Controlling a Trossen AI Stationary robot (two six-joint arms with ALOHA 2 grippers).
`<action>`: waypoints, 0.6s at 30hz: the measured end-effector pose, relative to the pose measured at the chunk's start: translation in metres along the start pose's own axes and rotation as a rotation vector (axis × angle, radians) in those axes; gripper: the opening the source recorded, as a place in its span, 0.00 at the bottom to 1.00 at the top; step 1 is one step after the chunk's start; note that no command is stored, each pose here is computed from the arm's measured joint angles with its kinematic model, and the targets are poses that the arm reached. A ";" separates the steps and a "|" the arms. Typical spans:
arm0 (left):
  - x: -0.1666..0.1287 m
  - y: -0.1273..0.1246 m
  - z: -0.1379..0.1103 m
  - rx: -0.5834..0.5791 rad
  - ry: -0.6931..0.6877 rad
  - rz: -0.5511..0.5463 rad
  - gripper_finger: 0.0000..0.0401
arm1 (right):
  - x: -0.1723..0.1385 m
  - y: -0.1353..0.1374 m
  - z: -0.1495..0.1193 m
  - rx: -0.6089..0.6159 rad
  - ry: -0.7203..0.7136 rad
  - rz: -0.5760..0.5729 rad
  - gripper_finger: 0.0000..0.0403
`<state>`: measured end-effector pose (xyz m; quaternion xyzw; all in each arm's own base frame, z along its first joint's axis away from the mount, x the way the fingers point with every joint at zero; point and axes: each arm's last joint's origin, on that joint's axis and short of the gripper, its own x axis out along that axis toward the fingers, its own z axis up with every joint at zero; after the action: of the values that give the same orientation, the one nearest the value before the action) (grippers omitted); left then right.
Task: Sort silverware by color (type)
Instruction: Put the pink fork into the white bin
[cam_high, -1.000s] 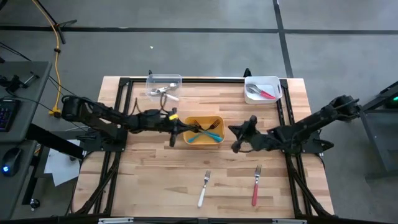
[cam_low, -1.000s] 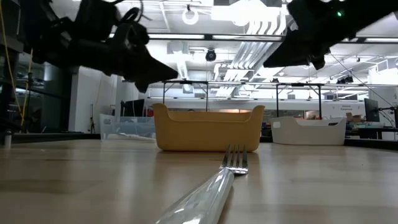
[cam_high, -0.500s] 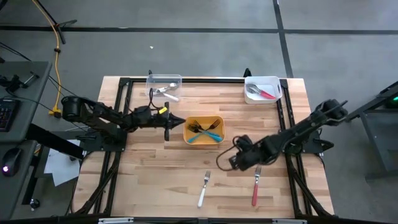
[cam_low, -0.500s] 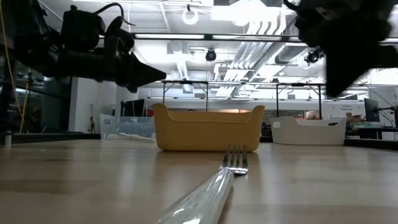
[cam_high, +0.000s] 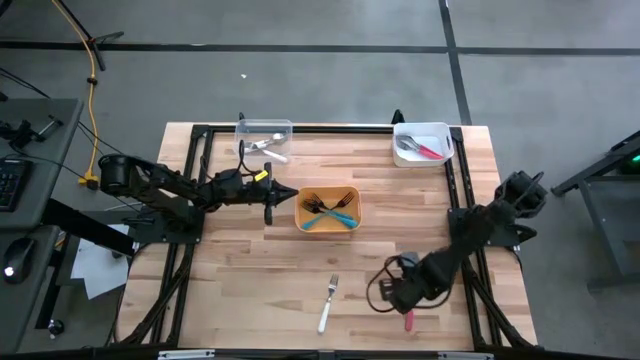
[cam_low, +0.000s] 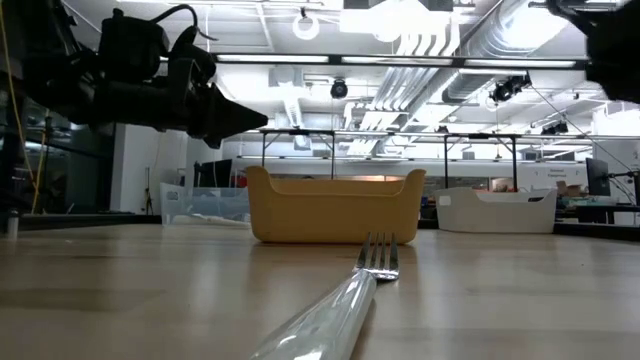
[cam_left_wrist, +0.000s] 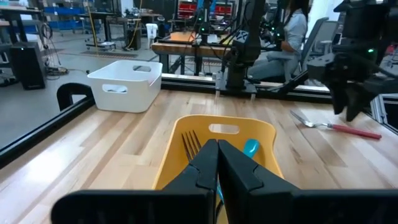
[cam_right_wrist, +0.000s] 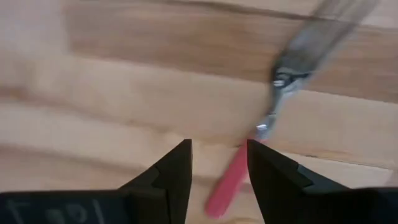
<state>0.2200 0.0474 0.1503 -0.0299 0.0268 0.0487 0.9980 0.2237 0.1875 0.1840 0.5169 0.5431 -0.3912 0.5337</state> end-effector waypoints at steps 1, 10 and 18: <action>0.000 0.000 0.000 0.000 0.001 0.000 0.01 | 0.002 -0.004 -0.002 0.029 -0.007 -0.013 0.37; 0.000 0.000 0.000 -0.018 0.002 -0.007 0.01 | 0.037 -0.034 -0.005 0.154 0.009 -0.027 0.37; 0.000 0.000 0.000 -0.025 0.003 -0.007 0.01 | 0.046 -0.042 0.002 0.165 0.010 -0.030 0.32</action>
<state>0.2200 0.0471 0.1500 -0.0427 0.0278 0.0453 0.9977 0.1877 0.1851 0.1333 0.5530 0.5194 -0.4397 0.4807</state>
